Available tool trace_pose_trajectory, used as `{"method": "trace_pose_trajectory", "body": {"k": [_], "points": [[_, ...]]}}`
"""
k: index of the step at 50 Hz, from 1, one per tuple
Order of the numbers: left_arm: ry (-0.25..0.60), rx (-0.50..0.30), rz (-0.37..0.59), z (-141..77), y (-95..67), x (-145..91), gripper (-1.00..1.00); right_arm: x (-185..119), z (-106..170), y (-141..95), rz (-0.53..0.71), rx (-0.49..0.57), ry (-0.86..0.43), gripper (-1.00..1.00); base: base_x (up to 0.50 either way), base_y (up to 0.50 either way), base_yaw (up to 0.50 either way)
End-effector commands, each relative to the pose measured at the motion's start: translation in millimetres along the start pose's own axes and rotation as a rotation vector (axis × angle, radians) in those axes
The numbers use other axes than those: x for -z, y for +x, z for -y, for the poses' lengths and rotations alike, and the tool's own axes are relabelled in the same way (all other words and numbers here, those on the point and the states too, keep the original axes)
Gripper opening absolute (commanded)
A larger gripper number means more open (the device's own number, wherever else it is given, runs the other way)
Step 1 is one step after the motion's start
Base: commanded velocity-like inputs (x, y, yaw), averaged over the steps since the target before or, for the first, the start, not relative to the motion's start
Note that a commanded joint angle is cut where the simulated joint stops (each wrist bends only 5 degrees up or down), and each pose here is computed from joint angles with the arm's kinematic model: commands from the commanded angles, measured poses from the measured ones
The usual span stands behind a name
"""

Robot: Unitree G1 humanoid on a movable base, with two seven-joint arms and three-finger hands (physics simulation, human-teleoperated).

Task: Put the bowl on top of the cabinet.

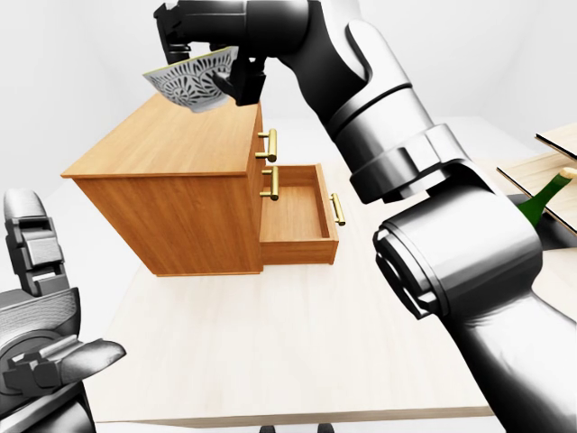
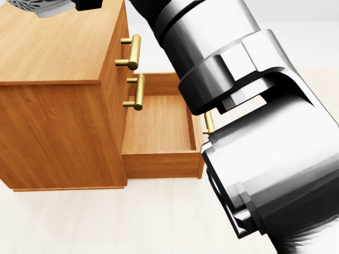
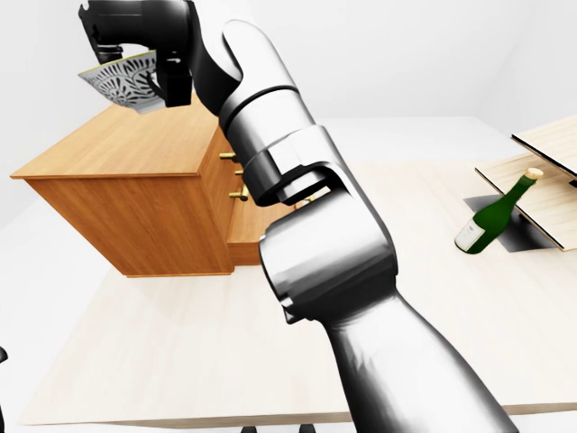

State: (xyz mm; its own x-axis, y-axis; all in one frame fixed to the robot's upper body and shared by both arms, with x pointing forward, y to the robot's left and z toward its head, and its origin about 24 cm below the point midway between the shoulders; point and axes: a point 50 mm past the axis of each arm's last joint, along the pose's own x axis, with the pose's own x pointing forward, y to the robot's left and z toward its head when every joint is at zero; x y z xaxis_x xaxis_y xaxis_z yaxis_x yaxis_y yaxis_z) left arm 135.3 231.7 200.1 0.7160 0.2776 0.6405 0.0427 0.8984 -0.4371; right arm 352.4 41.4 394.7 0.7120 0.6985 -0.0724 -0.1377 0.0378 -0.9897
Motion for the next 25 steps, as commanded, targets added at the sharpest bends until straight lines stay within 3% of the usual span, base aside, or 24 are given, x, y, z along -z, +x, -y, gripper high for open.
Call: {"method": "trace_pose_trajectory", "body": {"k": [1,25], "points": [[-0.002,-0.002,0.004,-0.1,0.4,-1.0,1.0,3.4,5.8,-4.2,-0.009,0.024,-0.001,-1.0,0.0,0.0,0.0],[-0.001,0.001,-0.004,0.3,-0.5,0.9,1.0,14.0,-12.1,-2.1,-0.003,0.023,0.012,-1.0,0.0,0.0,0.0]]}}
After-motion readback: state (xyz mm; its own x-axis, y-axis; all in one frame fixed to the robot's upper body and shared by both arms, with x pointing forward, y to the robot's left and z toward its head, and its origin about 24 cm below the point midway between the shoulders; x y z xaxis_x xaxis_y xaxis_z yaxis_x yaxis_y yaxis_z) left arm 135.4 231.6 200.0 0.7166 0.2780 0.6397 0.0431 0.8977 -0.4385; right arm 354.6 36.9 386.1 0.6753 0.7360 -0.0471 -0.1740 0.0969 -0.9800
